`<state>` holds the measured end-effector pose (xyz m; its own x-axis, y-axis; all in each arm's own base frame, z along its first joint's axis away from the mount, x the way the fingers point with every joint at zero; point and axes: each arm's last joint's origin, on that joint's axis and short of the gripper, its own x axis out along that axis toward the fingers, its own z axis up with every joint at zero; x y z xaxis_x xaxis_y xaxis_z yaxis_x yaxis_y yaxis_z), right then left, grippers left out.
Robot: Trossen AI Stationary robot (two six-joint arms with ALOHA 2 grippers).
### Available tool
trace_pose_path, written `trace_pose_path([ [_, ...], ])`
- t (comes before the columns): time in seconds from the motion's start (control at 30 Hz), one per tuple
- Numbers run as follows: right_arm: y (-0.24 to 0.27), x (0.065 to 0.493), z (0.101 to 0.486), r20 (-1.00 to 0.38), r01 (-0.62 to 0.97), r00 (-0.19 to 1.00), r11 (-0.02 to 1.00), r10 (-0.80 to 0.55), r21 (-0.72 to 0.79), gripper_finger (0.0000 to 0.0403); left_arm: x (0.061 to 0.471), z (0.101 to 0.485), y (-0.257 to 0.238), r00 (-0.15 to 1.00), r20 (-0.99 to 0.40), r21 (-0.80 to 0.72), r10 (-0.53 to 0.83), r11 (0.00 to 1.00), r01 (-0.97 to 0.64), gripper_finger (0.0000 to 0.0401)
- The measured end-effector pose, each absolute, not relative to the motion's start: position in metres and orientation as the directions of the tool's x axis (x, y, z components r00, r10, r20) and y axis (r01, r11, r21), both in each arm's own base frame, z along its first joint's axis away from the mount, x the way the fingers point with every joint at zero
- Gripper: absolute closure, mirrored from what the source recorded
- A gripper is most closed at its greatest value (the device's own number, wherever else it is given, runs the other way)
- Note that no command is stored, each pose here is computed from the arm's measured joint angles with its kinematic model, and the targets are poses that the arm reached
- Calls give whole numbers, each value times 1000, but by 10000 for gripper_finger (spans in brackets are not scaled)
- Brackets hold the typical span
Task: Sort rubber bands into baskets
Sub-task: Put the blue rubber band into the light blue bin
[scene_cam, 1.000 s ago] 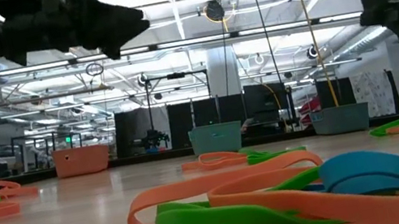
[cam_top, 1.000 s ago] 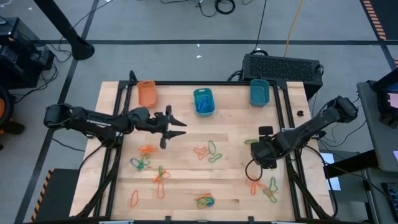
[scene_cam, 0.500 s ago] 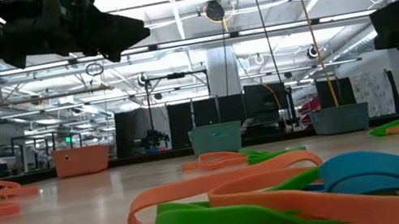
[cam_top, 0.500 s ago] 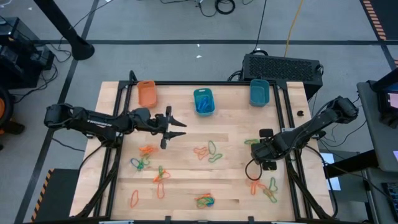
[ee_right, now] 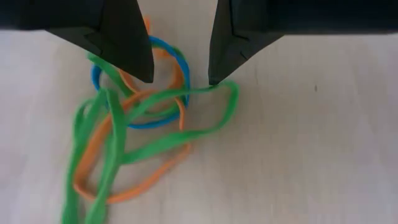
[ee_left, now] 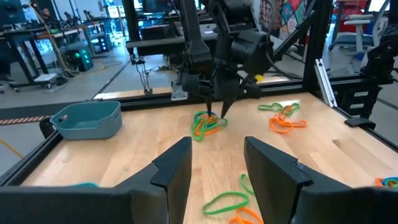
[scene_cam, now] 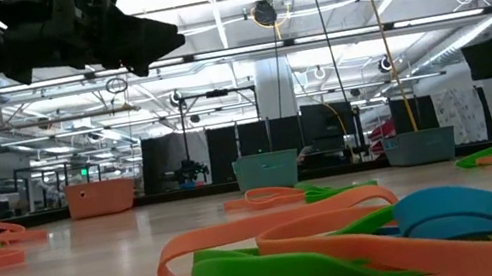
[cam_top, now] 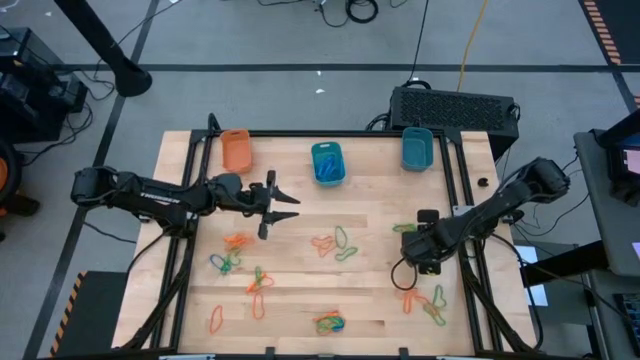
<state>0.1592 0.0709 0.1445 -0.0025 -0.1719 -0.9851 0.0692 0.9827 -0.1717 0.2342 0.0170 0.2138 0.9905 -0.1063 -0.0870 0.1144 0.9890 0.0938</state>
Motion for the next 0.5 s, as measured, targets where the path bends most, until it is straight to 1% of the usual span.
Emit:
trace_pose_path([
  [0.07,71,158,139,-983,63,-28,981,-182,-184,257,234,214,17,991,-87,94,-106,989,114,246],
  [0.2,71,160,136,-981,56,-42,979,-192,-194,257,234,214,17,991,-87,94,-106,989,114,246],
  [0.5,71,160,142,-978,78,-63,976,-200,-205,257,234,214,17,991,-87,94,-105,989,113,246],
])
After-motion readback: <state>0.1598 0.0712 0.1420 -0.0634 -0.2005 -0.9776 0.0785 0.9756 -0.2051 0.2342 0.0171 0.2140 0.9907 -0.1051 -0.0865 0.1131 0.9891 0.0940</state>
